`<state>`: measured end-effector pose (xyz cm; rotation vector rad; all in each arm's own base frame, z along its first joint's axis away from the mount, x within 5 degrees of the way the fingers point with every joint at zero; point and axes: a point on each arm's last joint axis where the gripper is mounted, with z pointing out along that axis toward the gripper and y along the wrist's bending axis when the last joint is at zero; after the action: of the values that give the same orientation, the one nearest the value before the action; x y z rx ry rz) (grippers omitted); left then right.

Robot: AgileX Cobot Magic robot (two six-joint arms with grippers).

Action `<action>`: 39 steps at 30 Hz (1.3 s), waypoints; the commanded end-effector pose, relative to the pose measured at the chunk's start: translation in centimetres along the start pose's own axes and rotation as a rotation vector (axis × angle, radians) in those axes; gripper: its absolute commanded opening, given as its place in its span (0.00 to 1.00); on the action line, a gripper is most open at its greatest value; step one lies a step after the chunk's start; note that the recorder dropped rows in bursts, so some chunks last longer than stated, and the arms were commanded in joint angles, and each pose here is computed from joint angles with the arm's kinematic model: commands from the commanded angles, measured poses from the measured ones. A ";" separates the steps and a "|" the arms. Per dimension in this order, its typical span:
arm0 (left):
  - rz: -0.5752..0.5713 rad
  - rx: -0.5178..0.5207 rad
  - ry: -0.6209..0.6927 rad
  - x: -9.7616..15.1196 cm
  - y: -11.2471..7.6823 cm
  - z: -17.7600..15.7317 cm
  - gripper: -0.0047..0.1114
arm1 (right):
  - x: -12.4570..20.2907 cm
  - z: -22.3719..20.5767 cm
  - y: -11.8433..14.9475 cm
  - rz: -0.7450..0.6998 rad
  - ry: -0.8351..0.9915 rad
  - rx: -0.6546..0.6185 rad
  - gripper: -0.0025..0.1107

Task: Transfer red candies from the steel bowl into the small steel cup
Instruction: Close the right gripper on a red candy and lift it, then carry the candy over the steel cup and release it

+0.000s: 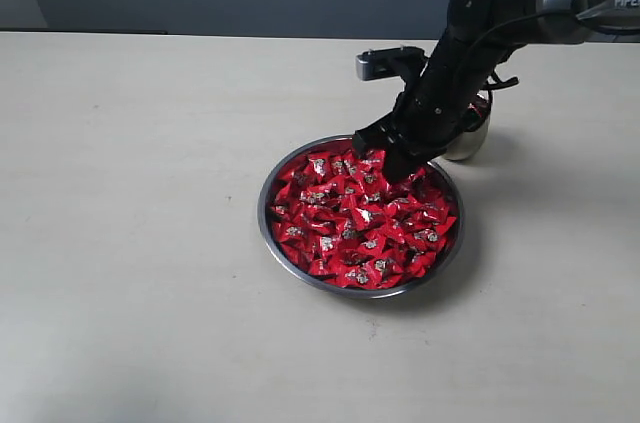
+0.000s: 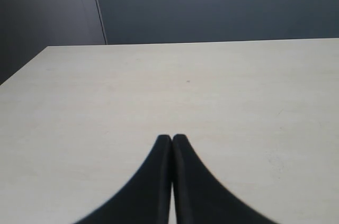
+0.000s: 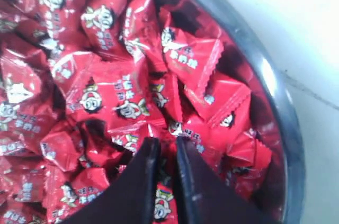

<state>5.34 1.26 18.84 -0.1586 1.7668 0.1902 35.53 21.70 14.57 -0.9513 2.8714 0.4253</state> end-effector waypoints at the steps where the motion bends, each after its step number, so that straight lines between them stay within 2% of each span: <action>1: 0.004 0.006 -0.003 0.1 0.0 0.0 0.04 | -0.2 -1.8 0.3 -0.020 -0.047 0.017 0.09; 9: 0.004 0.006 -0.003 0.1 0.0 0.0 0.04 | -0.7 -4.1 0.5 -0.057 -0.097 0.060 0.09; 20: 0.004 0.006 -0.003 0.1 0.0 0.0 0.04 | -3.4 -9.4 -1.1 -0.065 -0.220 0.356 0.09; 24: 0.004 0.006 -0.003 0.1 0.0 0.0 0.04 | -3.6 -10.5 -2.5 -0.030 -0.243 0.436 0.09; 27: 0.004 0.006 -0.003 0.1 0.0 0.0 0.04 | -3.2 -11.0 -4.5 0.035 -0.246 0.440 0.09; 32: 0.004 0.006 -0.003 0.1 0.0 0.0 0.04 | -2.6 -11.3 -6.4 0.145 -0.262 0.360 0.09; 39: 0.004 0.006 -0.003 0.1 0.0 0.0 0.04 | -2.9 -9.4 -6.7 0.125 -0.231 0.301 0.09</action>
<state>5.34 1.26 18.84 -0.1586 1.7668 0.1902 41.58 15.39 23.09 -0.6207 2.6819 0.0826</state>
